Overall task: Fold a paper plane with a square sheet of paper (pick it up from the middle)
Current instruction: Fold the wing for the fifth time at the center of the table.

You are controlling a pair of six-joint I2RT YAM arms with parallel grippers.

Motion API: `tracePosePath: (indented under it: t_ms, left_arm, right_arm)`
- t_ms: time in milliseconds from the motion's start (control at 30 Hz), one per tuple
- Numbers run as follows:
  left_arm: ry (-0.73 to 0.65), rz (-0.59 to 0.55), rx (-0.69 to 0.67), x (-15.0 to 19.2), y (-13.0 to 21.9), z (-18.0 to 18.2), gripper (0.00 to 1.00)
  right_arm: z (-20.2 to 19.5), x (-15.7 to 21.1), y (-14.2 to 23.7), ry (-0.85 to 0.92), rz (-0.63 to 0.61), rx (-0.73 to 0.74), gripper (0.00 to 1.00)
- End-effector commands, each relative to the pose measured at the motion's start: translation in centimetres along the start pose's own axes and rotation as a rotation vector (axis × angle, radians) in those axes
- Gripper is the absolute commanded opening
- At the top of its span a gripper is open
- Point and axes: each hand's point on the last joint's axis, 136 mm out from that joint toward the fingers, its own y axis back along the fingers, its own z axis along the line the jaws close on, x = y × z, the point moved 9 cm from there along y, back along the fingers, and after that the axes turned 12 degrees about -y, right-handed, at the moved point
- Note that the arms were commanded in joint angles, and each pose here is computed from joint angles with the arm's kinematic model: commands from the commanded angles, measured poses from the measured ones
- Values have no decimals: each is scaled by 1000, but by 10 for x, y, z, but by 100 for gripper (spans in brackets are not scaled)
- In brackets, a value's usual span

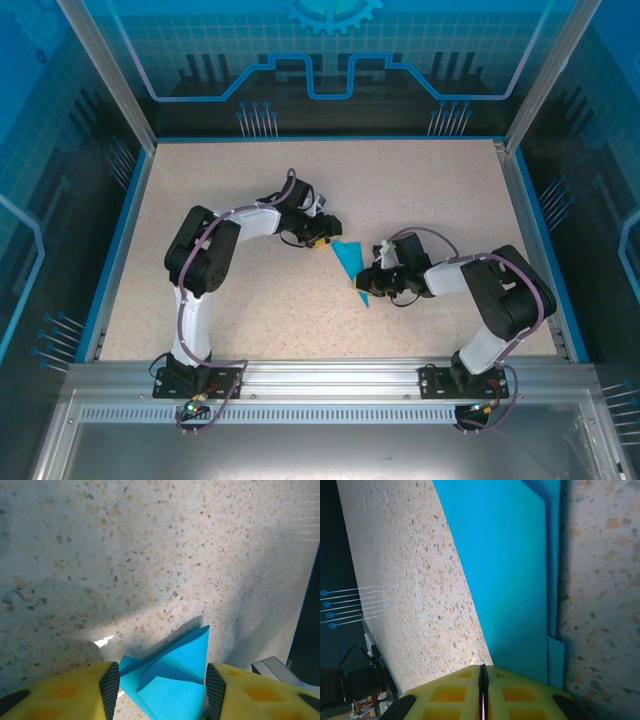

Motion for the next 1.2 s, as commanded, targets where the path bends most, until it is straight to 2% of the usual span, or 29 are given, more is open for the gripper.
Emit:
tracePosePath:
  t_ms: [0, 167, 333, 400, 600, 767, 867, 1167]
  left_arm:
    - [-38, -43, 68, -1, 25, -31, 53]
    - [-64, -33, 98, 11, 25, -51, 52]
    - [-67, 20, 111, 29, -4, -59, 50]
    - [-43, 50, 116, 35, -20, -54, 47]
    - [32, 95, 131, 45, -47, -35, 46]
    - [70, 134, 29, 52, -58, -16, 44]
    - [91, 143, 22, 56, -63, -9, 42]
    - [78, 151, -16, 57, -60, -8, 42]
  right_arm:
    - [-40, 19, -1, -149, 57, 179, 11]
    - [-39, 18, -1, -150, 54, 179, 11]
    - [-38, 17, -1, -146, 52, 176, 11]
    - [-38, 18, -1, -147, 51, 176, 11]
    - [-36, 17, 0, -142, 50, 170, 11]
    - [-29, 16, 2, -135, 46, 142, 12]
    - [-15, 15, 6, -105, 49, 98, 13]
    - [11, 10, 19, -35, 16, 90, 15]
